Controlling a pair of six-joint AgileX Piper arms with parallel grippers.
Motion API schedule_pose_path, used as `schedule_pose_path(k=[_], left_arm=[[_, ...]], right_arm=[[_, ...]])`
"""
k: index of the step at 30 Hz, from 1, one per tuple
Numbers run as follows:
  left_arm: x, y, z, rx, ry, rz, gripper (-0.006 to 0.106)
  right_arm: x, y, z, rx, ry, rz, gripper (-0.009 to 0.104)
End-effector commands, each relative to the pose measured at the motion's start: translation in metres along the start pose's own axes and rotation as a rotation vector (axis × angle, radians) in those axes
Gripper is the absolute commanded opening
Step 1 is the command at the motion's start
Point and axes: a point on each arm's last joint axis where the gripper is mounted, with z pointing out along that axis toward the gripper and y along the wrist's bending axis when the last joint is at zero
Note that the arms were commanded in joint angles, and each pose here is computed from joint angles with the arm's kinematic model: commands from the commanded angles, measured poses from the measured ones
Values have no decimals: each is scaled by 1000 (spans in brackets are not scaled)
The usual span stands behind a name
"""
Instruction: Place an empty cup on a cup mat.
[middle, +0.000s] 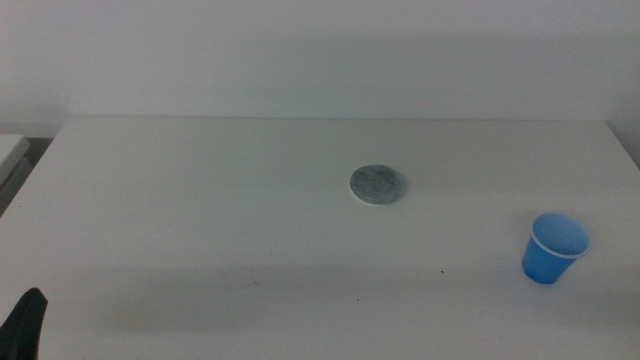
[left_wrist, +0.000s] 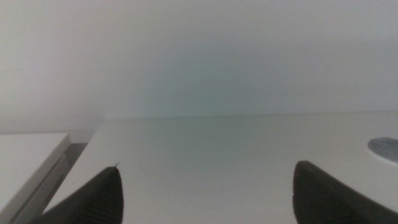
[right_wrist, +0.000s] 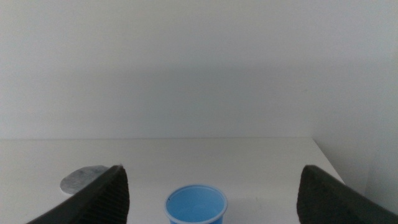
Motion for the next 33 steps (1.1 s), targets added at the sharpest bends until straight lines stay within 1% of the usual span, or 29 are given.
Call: schedule_pose_path(k=[1, 2, 4, 11, 14, 21, 23, 24, 26, 27, 30, 33], left_arm=[[-1, 0, 0, 2, -16, -1, 94], [-1, 0, 0, 2, -16, -1, 94], [-1, 0, 0, 2, -16, -1, 94], [-1, 0, 0, 2, -16, -1, 94], [-1, 0, 0, 2, -16, -1, 94], [-1, 0, 0, 2, -16, -1, 94], [-1, 0, 0, 2, -16, -1, 94], [-1, 0, 0, 2, -16, -1, 94], [-1, 0, 0, 2, -16, -1, 94], [-1, 0, 0, 2, -16, -1, 94], [-1, 0, 0, 2, -16, -1, 94], [-1, 0, 0, 2, -16, -1, 94]], right_arm=[[0, 0, 0, -1, -10, -2, 93], [3, 0, 0, 0, 22, -2, 93], [4, 0, 0, 0, 35, -2, 93], [5, 0, 0, 0, 42, 0, 93], [5, 0, 0, 1, 42, 25, 93], [4, 0, 0, 3, 38, 138, 93], [-9, 0, -2, 0, 5, 181, 93], [-15, 0, -1, 2, 22, 207, 93], [-30, 1, 2, 15, 111, 216, 93], [-37, 1, 5, 28, 191, 208, 93], [-60, -1, 18, 72, 400, 147, 93], [-90, -3, 39, 108, 552, 116, 93]])
